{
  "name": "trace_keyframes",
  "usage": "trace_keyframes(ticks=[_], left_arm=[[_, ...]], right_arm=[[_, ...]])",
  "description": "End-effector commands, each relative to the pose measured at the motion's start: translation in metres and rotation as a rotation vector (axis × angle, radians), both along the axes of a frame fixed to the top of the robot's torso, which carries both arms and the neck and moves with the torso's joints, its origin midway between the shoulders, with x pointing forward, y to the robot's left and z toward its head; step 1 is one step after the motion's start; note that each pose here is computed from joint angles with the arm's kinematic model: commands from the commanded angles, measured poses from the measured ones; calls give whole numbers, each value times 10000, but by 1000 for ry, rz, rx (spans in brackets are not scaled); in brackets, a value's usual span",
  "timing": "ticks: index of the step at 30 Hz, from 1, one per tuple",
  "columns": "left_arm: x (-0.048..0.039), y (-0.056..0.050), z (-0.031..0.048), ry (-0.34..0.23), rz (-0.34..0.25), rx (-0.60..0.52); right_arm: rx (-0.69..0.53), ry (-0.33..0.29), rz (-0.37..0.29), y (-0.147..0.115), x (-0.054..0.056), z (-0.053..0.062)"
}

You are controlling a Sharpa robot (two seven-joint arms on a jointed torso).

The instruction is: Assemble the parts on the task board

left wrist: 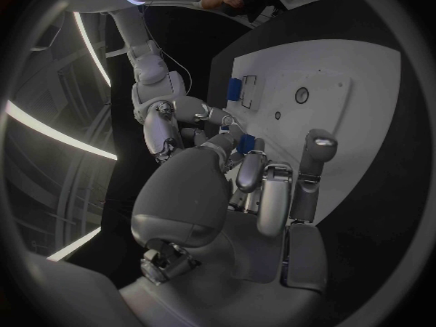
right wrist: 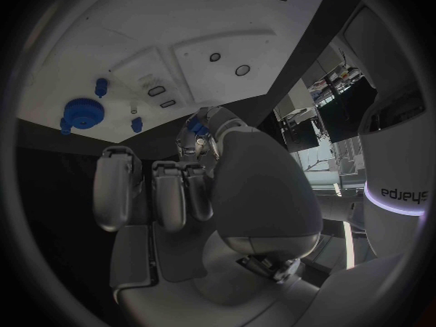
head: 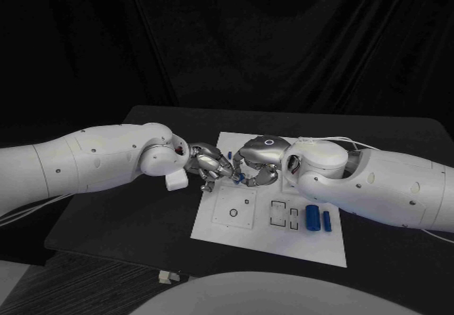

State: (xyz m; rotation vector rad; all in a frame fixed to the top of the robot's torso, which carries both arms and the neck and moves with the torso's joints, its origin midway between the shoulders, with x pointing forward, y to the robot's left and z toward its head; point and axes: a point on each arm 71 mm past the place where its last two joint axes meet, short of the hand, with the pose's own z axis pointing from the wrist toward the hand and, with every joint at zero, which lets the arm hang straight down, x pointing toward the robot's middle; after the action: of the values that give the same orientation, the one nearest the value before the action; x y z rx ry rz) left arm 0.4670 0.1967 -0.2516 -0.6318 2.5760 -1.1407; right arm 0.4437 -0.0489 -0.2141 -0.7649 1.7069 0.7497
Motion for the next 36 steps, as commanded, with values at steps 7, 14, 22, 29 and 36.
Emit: trace_keyframes(ticks=[7,14,22,29,36], left_arm=[[5,-35,7,-7,1,-30],[21,-42,9,-20,12,-40],[33,-46,8,-31,23,-48],[34,-52,2,-33,25,-50],[29,-46,-11,-26,25,-41]], right_arm=[[-9,-1,-17,3,3,1],[-14,2,-17,6,1,-2],[-17,4,-16,9,-3,-4],[-19,5,-16,12,-6,-5],[-23,6,-23,-14,4,-9]])
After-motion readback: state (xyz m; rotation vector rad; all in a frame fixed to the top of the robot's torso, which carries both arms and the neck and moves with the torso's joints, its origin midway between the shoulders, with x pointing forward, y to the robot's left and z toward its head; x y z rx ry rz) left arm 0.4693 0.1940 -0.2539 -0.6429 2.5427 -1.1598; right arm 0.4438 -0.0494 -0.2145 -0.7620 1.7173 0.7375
